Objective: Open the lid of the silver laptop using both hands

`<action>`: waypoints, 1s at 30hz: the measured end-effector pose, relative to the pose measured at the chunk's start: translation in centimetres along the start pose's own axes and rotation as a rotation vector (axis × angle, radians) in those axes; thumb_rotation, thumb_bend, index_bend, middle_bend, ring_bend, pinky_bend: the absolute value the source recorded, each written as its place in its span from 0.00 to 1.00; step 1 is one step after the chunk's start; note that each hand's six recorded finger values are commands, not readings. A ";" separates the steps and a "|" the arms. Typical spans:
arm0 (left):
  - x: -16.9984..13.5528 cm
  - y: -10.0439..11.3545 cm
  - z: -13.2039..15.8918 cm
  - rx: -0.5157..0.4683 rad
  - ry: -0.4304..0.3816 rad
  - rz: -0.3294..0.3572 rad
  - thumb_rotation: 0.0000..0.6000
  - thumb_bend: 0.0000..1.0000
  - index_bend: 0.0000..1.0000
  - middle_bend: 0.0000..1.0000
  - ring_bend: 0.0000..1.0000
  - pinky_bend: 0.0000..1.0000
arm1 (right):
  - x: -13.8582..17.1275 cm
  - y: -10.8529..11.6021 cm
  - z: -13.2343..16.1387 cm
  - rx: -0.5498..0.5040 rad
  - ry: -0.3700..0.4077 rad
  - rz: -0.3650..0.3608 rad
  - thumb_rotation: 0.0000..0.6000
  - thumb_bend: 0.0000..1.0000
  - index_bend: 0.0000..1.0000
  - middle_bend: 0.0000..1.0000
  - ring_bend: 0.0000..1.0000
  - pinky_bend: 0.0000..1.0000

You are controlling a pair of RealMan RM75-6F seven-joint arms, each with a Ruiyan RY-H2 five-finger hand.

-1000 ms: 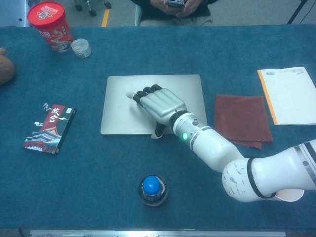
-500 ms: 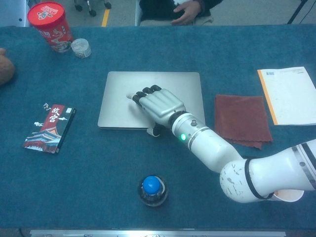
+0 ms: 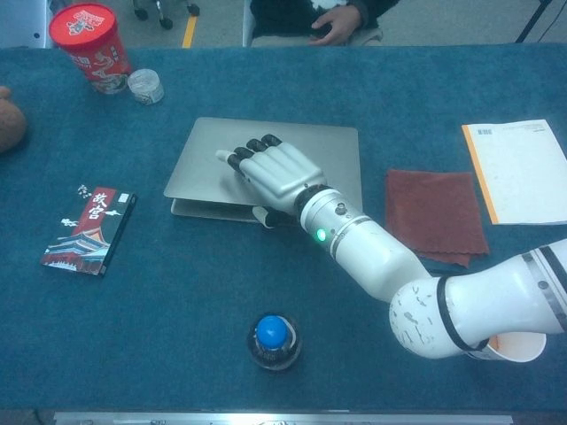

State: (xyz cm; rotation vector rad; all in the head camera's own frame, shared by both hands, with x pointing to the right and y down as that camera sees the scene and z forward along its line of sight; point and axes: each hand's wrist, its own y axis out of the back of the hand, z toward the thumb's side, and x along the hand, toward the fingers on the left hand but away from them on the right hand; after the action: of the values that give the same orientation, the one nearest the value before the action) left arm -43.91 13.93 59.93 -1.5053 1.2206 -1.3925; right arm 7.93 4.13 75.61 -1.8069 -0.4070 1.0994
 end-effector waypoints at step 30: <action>2.2 -4.5 6.9 0.014 -0.341 -0.299 1.00 0.31 0.25 0.20 0.14 0.15 | -0.5 4.6 -0.8 0.077 -0.052 -0.084 1.00 0.39 0.02 0.12 0.00 0.05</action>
State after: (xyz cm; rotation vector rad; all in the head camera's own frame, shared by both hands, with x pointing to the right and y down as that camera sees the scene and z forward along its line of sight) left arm -36.46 12.54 63.86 -1.8813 0.7987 -1.2540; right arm 7.48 1.10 72.03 -1.6818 -0.4609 1.0912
